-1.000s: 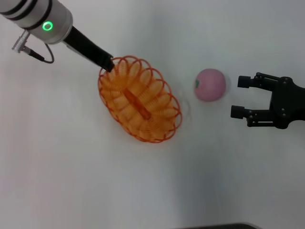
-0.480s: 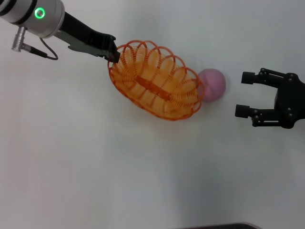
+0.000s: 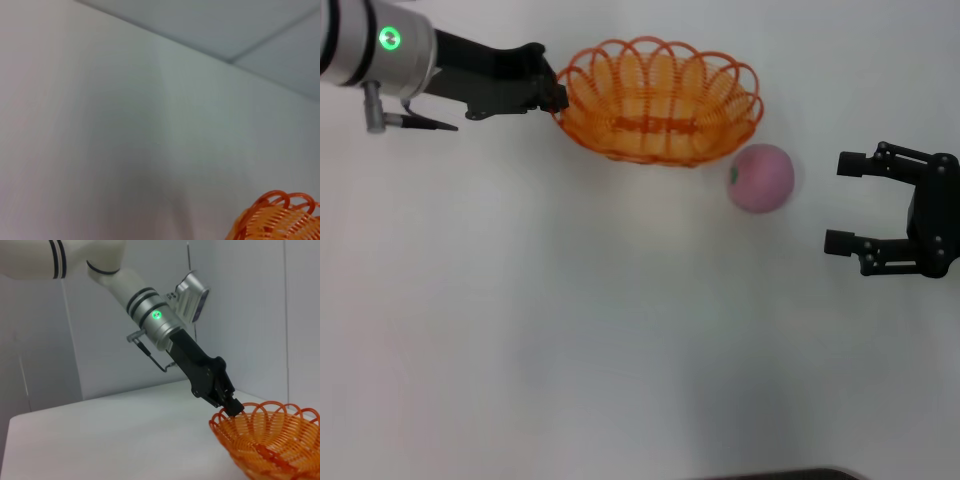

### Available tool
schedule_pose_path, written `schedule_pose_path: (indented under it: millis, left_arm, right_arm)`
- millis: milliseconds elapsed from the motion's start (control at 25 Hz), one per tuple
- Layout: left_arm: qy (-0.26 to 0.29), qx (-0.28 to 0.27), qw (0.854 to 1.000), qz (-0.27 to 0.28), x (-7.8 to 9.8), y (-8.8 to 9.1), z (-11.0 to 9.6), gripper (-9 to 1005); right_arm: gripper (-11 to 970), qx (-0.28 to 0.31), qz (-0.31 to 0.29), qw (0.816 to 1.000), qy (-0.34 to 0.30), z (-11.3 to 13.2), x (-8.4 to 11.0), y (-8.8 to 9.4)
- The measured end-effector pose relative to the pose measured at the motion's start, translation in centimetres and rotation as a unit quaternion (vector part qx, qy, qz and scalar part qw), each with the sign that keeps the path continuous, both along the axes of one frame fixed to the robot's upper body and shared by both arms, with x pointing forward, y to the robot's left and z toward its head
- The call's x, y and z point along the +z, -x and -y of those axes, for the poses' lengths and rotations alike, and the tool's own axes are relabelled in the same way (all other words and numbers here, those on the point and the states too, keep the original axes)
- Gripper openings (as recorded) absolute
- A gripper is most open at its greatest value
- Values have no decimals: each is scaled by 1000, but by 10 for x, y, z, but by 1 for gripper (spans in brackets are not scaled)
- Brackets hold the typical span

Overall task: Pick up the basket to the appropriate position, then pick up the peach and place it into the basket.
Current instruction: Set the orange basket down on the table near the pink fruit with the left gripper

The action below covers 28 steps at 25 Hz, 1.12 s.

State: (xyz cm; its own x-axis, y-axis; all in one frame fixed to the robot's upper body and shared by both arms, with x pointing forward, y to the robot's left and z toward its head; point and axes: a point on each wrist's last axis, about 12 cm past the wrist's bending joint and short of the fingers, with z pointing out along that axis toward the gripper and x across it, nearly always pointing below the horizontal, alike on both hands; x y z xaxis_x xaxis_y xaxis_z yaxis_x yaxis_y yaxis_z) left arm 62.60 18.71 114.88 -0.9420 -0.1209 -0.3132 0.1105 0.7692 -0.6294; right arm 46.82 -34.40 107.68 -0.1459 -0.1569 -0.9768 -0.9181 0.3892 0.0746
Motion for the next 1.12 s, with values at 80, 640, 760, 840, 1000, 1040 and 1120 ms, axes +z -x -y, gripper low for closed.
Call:
schedule_pose_path:
  millis: [80,640,760,840,1000,1040,1120]
  left_arm:
    - [15,29,999,-9,-9,4,-8,44]
    - [17,122,992,-37,-50,27,-49,55]
    - [13,119,992,-39,-50,28,-50,57]
    - [11,119,992,-41,-50,28,-52,86]
    - [-4,112,993,-36,-45,30,-59,199]
    - [-14,109,993,-32,-43,30,-62,235]
    - [-34,104,994,-27,-40,30,-65,306]
  right_arm:
    - [938,4,7,1000,4,1,0,1]
    - [939,5,20,1000,21,11,3,2]
    - [939,9,19,1000,18,10,4,1]
    - [939,8,19,1000,17,9,5,1]
    - [938,5,15,1000,10,8,5,0]
    - [938,5,14,1000,8,8,5,0]
    - [938,4,14,1000,-1,6,6,0]
